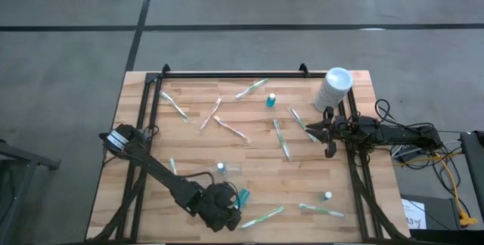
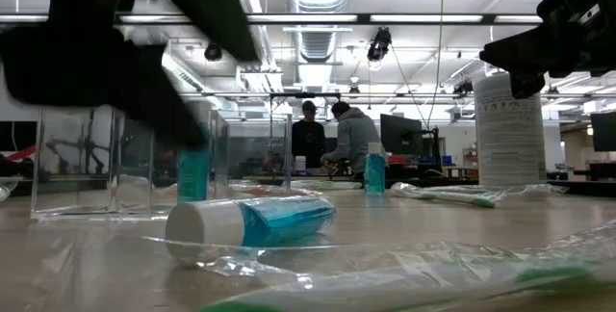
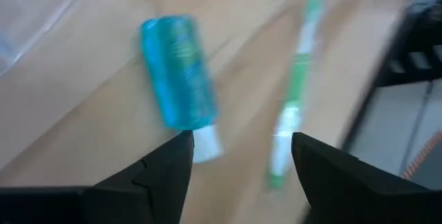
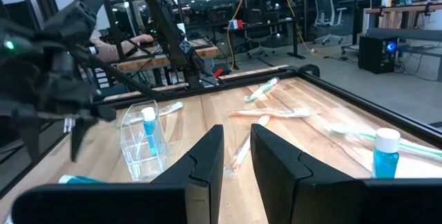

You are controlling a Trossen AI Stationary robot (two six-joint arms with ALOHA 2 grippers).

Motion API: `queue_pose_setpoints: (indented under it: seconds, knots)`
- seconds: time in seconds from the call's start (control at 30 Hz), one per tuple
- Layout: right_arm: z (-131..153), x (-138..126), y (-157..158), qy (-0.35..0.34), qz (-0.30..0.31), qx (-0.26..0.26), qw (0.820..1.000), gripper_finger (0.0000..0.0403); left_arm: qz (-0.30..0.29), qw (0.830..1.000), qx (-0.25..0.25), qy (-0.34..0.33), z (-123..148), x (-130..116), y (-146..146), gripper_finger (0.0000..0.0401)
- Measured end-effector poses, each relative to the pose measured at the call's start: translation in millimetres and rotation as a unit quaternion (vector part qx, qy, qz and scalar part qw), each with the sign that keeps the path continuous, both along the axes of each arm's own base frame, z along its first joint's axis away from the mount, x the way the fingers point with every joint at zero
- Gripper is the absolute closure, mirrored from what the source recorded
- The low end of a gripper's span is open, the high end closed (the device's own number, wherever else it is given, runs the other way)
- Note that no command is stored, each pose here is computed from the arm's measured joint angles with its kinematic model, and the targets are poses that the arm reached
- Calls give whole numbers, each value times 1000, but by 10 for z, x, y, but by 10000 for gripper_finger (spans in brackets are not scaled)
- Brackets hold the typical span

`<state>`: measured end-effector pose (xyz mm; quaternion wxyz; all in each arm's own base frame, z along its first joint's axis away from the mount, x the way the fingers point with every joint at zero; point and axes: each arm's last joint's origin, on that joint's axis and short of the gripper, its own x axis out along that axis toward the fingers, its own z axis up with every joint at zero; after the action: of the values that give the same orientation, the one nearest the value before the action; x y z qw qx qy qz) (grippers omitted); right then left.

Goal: Pick & Place toothbrushing station
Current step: Put the blue mouthwash into the transparent organizer

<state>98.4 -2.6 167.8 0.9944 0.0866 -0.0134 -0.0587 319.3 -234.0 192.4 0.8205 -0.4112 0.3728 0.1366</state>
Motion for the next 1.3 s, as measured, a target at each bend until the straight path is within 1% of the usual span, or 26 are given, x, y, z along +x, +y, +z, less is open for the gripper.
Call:
queue_pose_setpoints:
  seconds: [0.1, 0.2, 0.33, 0.53, 0.57, 0.63, 0.67, 0.73, 0.83, 0.93, 1.0, 1.13, 1.2, 1.3]
  knots:
    - [2, -1, 0, -1, 0, 0, 1000, 335, -3, 999, 18, -29, 149, -49, 1, 152]
    - [1, -1, 0, -1, 0, 0, 1000, 335, 3, 999, 20, -45, 261, -84, 29, 151]
    - [1, -1, 0, -1, 0, -2, 1000, 335, -12, 998, 36, -50, 289, -89, 40, 153]
    - [3, -1, 0, 5, -1, -56, 998, 335, -17, 998, 43, -51, 287, -93, 39, 153]
    - [6, -1, 2, 2, 3, -40, 999, 335, -16, 998, 45, -52, 287, -92, 40, 153]
    - [22, 0, 14, -14, 22, 27, 999, 335, -13, 997, 47, -53, 288, -90, 43, 153]
    - [25, -1, 15, -17, 25, 47, 998, 335, -13, 997, 47, -53, 288, -90, 43, 153]
    - [23, 2, 23, -17, 38, 59, 997, 335, -13, 997, 48, -54, 288, -90, 44, 153]
    - [34, 10, 60, -18, 101, 63, 993, 335, -17, 997, 57, -56, 289, -90, 45, 153]
    - [70, 30, 81, -29, 140, 100, 985, 335, -17, 997, 59, -56, 289, -89, 46, 153]
    - [69, 58, 88, -24, 151, 123, 981, 335, -18, 996, 60, -56, 289, -89, 46, 153]
    - [126, 137, 90, -25, 153, 125, 980, 335, -22, 996, 65, -57, 289, -89, 46, 153]
    - [243, 195, 95, -16, 155, 115, 981, 335, -22, 996, 65, -57, 289, -89, 46, 153]
    - [530, 321, 136, -10, 184, 76, 980, 335, -22, 996, 65, -57, 289, -90, 46, 153]
